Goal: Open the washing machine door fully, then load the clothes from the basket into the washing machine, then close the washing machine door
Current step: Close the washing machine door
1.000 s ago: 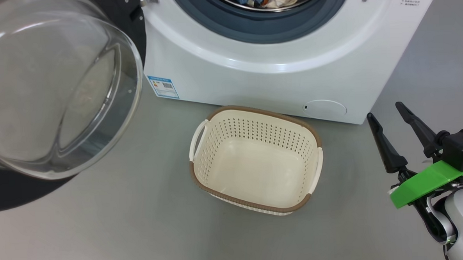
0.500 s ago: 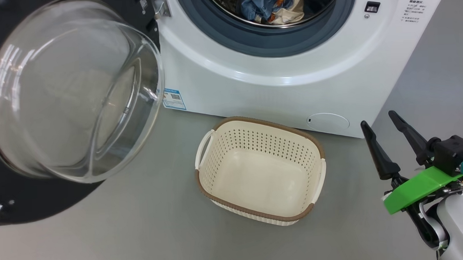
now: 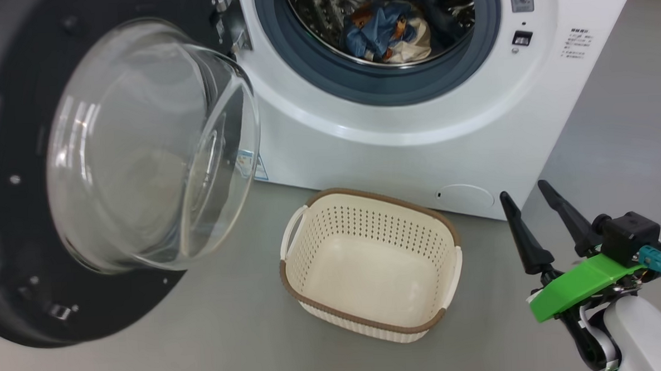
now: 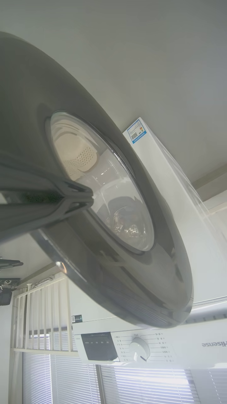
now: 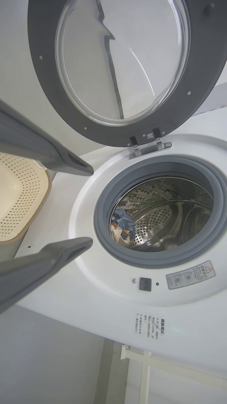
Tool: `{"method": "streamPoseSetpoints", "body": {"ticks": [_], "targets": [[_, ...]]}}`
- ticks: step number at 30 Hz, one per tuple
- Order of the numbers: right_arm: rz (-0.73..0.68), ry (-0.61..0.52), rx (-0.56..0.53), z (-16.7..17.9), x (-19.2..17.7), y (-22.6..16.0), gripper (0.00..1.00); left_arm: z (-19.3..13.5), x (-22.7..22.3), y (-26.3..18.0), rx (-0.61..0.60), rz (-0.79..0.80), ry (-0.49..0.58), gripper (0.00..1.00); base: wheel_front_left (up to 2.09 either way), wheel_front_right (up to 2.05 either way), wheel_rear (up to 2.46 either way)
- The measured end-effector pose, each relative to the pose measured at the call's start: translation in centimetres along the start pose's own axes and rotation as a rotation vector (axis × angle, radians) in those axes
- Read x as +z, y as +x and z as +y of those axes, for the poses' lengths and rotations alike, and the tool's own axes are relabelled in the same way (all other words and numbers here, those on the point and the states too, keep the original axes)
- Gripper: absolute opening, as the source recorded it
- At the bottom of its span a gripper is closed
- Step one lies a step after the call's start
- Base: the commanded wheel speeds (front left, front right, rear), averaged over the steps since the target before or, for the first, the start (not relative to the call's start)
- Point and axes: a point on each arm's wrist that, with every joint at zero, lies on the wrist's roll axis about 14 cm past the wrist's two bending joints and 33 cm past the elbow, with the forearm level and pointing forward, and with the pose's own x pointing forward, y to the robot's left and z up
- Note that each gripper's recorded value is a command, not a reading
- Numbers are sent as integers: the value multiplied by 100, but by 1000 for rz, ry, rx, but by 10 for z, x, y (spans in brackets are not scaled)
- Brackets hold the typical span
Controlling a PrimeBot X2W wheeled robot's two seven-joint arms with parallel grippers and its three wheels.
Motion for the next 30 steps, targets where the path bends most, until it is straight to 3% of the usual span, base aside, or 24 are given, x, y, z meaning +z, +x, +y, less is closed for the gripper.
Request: {"method": "streamPoseSetpoints", "body": {"ticks": [8,19,30], "targets": [[-13,38,-19,9,3,-13,100,-26,-42,-2,-32,149,47,0,0,0,0],[-35,41,-71,-3,10,-27,100,-65,-94,14,-141,288,102,0,0,0,0],[-55,37,-129,-16,18,-46,100,-107,-140,41,-291,391,72,0,0,0,0]]}}
